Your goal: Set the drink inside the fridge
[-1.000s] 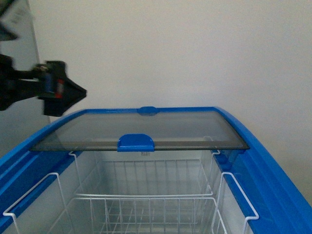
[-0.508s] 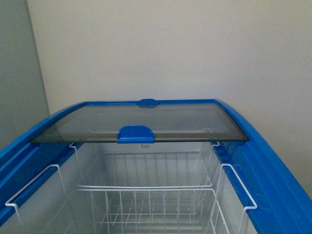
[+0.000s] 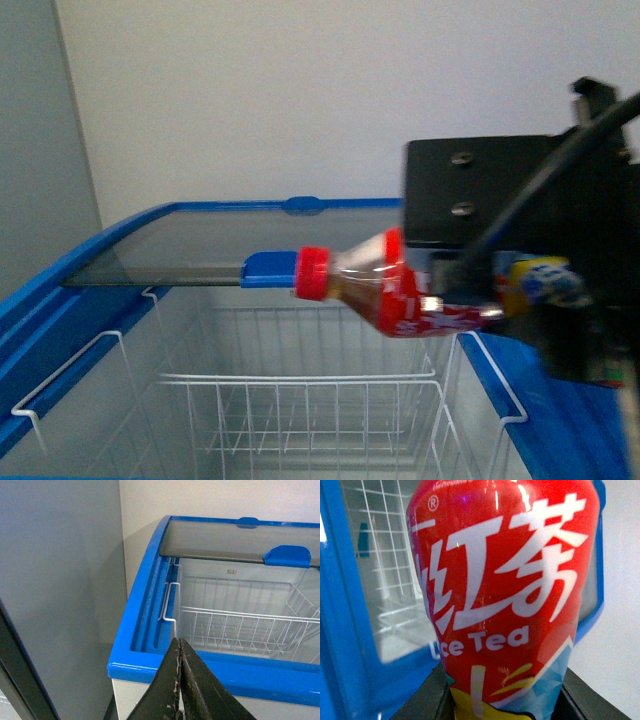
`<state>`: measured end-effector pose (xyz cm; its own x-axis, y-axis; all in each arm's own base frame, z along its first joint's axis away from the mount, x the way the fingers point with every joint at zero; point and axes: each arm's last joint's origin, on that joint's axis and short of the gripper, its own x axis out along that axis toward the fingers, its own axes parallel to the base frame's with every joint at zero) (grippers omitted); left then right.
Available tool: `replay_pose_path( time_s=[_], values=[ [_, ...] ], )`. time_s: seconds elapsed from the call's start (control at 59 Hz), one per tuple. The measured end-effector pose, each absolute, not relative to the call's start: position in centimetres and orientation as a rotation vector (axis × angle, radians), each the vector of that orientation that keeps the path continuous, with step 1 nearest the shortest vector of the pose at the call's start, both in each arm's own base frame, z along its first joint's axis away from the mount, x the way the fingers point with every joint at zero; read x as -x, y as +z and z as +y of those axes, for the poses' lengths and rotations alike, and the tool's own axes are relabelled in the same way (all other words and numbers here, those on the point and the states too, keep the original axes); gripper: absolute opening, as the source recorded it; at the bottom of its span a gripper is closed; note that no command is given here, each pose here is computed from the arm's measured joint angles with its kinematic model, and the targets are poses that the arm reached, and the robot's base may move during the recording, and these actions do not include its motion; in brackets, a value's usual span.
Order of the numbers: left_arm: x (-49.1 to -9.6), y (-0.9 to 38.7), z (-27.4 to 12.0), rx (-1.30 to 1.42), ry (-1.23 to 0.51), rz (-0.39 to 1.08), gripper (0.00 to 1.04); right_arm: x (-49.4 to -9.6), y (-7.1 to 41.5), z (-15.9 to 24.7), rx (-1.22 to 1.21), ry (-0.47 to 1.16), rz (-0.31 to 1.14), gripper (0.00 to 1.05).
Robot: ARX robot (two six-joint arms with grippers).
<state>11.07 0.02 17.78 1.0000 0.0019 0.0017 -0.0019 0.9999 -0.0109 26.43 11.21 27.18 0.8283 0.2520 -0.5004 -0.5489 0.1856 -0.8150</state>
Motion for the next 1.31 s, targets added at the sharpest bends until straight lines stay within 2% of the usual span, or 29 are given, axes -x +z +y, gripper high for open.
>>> replay_pose_path(
  time_s=[0.322, 0.661, 0.932, 1.119, 1.305],
  values=[
    [-9.9, 16.7, 0.0, 0.009, 0.002, 0.004, 0.03, -31.7, 24.2, 16.0, 1.282, 0.607, 0.264, 0.36],
    [-9.7, 16.8, 0.0, 0.009, 0.002, -0.010, 0.03, -37.0, 19.5, 18.8, 1.259, 0.604, 0.297, 0.36],
    [-9.7, 16.8, 0.0, 0.008, 0.001, -0.010, 0.03, -39.0, 16.6, 19.1, 1.249, 0.578, 0.311, 0.36],
    [-9.7, 16.8, 0.0, 0.008, 0.001, -0.010, 0.03, -40.2, 12.5, 19.4, 1.271, 0.550, 0.336, 0.36],
    [-9.7, 16.8, 0.0, 0.008, 0.001, -0.010, 0.03, -40.5, 11.1, 19.5, 1.287, 0.521, 0.334, 0.36]
  ],
)
